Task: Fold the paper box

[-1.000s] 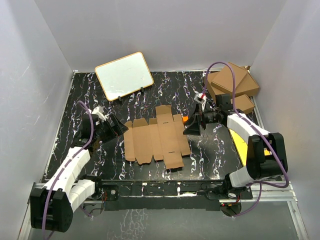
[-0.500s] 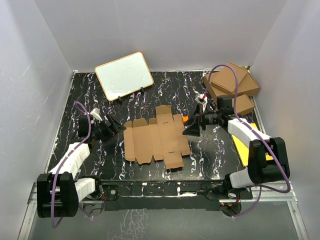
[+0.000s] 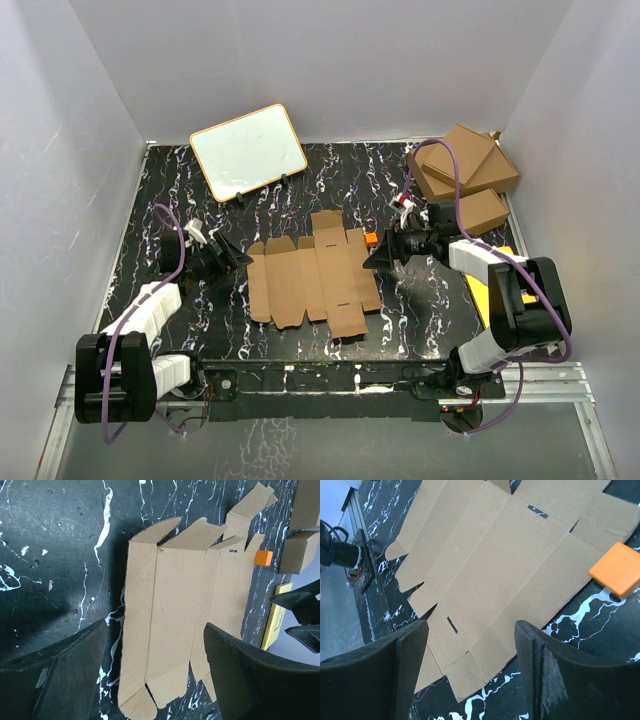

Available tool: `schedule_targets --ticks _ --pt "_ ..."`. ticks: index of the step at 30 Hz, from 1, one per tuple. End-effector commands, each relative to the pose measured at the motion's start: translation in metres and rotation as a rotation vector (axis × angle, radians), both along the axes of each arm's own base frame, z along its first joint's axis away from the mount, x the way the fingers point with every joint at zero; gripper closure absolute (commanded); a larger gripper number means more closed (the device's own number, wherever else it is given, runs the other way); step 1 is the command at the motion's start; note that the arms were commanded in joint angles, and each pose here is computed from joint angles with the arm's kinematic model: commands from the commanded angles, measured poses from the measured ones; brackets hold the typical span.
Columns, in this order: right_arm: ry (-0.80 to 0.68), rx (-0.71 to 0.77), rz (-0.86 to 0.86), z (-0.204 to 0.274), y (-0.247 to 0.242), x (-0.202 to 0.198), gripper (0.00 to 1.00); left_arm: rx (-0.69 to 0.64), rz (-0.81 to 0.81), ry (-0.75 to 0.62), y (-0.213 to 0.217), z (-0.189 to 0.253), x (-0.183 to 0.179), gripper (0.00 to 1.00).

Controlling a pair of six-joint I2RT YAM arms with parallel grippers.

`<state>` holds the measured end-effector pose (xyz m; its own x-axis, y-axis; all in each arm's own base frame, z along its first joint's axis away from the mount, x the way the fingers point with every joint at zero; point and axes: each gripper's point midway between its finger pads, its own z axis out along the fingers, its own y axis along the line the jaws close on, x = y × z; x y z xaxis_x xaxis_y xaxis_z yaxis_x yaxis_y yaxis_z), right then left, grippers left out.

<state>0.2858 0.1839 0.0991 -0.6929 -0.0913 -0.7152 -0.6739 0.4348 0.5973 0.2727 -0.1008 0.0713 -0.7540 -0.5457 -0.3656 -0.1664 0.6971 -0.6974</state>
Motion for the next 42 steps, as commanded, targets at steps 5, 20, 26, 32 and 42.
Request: schedule_targets --ticks 5,20,26,32,42 --pt "0.017 0.035 -0.074 -0.001 0.003 0.013 0.31 -0.004 0.023 0.065 0.002 -0.014 -0.004 0.25" --pt "0.156 -0.060 -0.261 -0.039 -0.011 0.032 0.55 -0.074 0.001 0.115 -0.008 -0.028 -0.006 0.29" --pt "0.188 -0.065 -0.272 -0.046 -0.012 0.033 0.62 -0.090 -0.002 0.127 -0.010 -0.031 -0.006 0.32" --pt "0.213 -0.063 -0.272 -0.051 -0.011 0.032 0.63 -0.088 0.001 0.134 -0.009 -0.032 -0.006 0.36" --pt "0.238 -0.057 -0.260 -0.054 -0.007 0.030 0.66 -0.083 -0.005 0.158 -0.011 -0.035 -0.005 0.47"
